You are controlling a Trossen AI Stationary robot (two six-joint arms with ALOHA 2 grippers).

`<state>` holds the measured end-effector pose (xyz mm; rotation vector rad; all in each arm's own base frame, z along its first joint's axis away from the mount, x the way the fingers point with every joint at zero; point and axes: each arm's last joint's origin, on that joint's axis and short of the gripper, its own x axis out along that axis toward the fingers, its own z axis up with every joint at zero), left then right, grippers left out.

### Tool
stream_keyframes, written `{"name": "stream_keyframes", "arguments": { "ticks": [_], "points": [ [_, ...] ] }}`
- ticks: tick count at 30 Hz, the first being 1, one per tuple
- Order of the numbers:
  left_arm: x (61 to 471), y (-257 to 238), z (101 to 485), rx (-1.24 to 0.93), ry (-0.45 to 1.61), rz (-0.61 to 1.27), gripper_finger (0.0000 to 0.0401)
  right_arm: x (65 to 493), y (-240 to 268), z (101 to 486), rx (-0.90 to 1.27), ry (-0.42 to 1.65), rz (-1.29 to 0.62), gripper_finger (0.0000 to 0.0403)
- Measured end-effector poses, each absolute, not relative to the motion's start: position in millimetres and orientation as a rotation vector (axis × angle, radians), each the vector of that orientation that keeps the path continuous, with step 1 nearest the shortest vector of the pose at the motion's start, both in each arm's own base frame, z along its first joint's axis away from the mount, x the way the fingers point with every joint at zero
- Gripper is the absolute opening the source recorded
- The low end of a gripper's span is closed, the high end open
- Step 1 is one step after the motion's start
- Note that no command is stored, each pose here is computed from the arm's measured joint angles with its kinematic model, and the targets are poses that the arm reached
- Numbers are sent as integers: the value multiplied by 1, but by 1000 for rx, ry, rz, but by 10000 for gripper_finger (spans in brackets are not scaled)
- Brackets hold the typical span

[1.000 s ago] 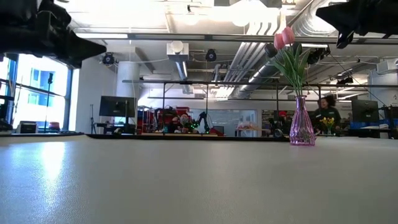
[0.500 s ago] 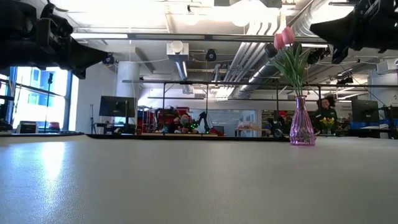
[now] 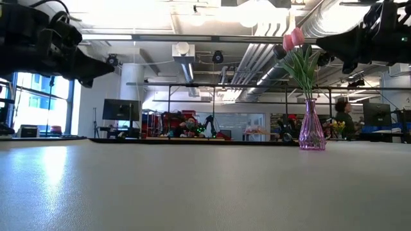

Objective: Sort flowers into vase by color
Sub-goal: Return to Home Position

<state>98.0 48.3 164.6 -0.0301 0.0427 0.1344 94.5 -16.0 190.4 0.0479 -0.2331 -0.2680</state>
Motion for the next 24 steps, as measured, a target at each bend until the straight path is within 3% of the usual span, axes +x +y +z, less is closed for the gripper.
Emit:
{"name": "stream_keyframes", "arguments": {
  "ticks": [9, 19, 24],
  "points": [
    [97, 47, 173, -26, -39, 131, 0, 94, -19, 189, 39, -216, -362, 0],
    [105, 32, 171, -88, -16, 4, 0, 95, -17, 189, 134, -230, -277, 0],
    [110, 22, 171, -72, -15, 47, 0, 95, -17, 189, 127, -230, -294, 0]
  ]
}}
